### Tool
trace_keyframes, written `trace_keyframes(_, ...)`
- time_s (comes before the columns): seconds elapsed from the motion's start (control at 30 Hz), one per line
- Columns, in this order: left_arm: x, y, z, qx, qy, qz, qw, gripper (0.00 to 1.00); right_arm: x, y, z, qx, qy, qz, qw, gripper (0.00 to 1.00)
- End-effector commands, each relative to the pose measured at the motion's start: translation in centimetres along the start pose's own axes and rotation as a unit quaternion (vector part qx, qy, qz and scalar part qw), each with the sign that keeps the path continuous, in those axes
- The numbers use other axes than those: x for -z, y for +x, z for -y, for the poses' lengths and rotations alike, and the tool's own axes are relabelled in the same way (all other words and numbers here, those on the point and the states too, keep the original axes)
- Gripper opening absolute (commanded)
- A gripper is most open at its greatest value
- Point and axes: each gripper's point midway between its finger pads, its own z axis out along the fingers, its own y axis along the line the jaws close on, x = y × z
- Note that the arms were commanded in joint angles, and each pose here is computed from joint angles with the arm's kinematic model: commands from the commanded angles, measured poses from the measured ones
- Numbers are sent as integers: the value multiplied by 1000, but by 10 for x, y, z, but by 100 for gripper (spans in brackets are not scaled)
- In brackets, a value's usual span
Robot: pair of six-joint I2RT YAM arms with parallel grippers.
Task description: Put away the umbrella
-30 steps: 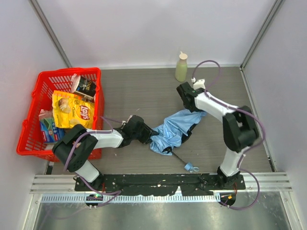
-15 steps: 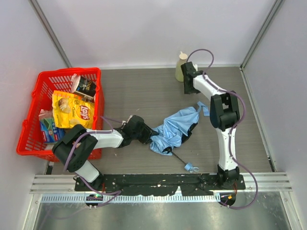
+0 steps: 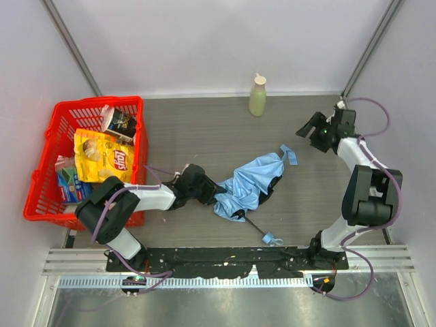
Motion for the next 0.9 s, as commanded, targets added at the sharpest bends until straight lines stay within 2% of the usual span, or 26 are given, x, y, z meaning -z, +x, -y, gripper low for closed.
trace_keyframes(0.0,-3,10,-29,-19,-38,-19,999,0,2,45,-48,-53,-214,-37,975,78)
trace_keyframes(0.03,-3,10,-29,-19,-38,-19,999,0,2,49,-46,-51,-241,-14,969,78)
trace_keyframes(0.07,-2,10,-29,-19,-38,-19,999,0,7,54,-48,-87,-262,-22,961,78)
trace_keyframes(0.13,-1,9,-30,-19,-37,-16,999,0,19,42,-65,-89,-348,28,933,78)
trace_keyframes(0.23,2,8,-27,-22,-33,-13,999,0,24,55,-68,-127,-397,23,909,78)
trace_keyframes(0.3,2,7,-23,-25,-31,-12,999,0,31,52,-75,-139,-443,35,885,78)
trace_keyframes(0.37,3,7,-21,-26,-30,-11,999,0,38,48,-81,-187,-484,30,854,77)
trace_keyframes(0.5,4,6,-20,-28,-28,-8,999,0,22,52,-80,-184,-485,26,855,68)
trace_keyframes(0.53,4,6,-21,-27,-29,-7,999,0,22,50,-84,-179,-489,29,853,58)
trace_keyframes(0.6,4,5,-22,-27,-29,-6,999,0,29,42,-89,-183,-494,37,849,47)
trace_keyframes(0.7,2,5,-21,-28,-30,-6,999,0,45,27,-100,-162,-500,62,848,43)
trace_keyframes(0.77,2,6,-19,-29,-28,-9,999,0,42,22,-100,-163,-479,58,861,33)
trace_keyframes(0.8,1,6,-20,-29,-29,-8,999,0,41,17,-100,-165,-470,61,865,22)
trace_keyframes(0.87,1,5,-20,-30,-31,-7,999,0,33,11,-97,-137,-427,73,891,9)
